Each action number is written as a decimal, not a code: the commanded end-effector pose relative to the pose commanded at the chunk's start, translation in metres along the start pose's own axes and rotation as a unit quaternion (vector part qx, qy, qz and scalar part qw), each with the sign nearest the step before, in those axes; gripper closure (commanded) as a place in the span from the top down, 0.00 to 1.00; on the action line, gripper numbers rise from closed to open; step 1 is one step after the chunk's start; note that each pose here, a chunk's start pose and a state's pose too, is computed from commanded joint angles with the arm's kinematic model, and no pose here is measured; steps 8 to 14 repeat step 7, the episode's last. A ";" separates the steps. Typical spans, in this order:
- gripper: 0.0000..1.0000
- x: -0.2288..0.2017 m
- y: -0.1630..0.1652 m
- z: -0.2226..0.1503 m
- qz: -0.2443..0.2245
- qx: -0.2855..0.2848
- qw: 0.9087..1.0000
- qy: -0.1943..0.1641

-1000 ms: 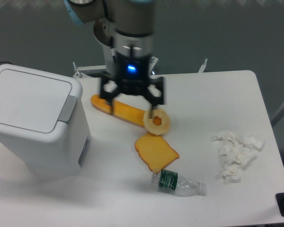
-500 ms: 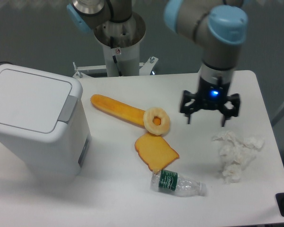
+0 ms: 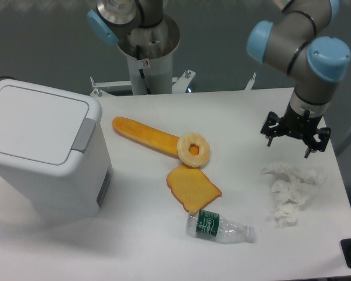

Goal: Close the trash can

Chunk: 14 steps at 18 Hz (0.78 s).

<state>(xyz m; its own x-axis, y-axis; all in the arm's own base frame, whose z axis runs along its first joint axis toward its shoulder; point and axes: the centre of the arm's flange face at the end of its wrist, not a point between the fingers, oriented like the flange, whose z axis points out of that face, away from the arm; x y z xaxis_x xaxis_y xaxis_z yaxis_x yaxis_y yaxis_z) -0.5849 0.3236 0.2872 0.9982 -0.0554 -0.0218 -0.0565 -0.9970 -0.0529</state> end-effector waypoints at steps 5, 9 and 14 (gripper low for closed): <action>1.00 0.001 -0.003 0.004 0.015 -0.008 1.000 0.001; 1.00 0.001 -0.005 0.004 0.033 -0.014 0.999 -0.002; 1.00 0.001 -0.005 0.004 0.033 -0.014 0.999 -0.002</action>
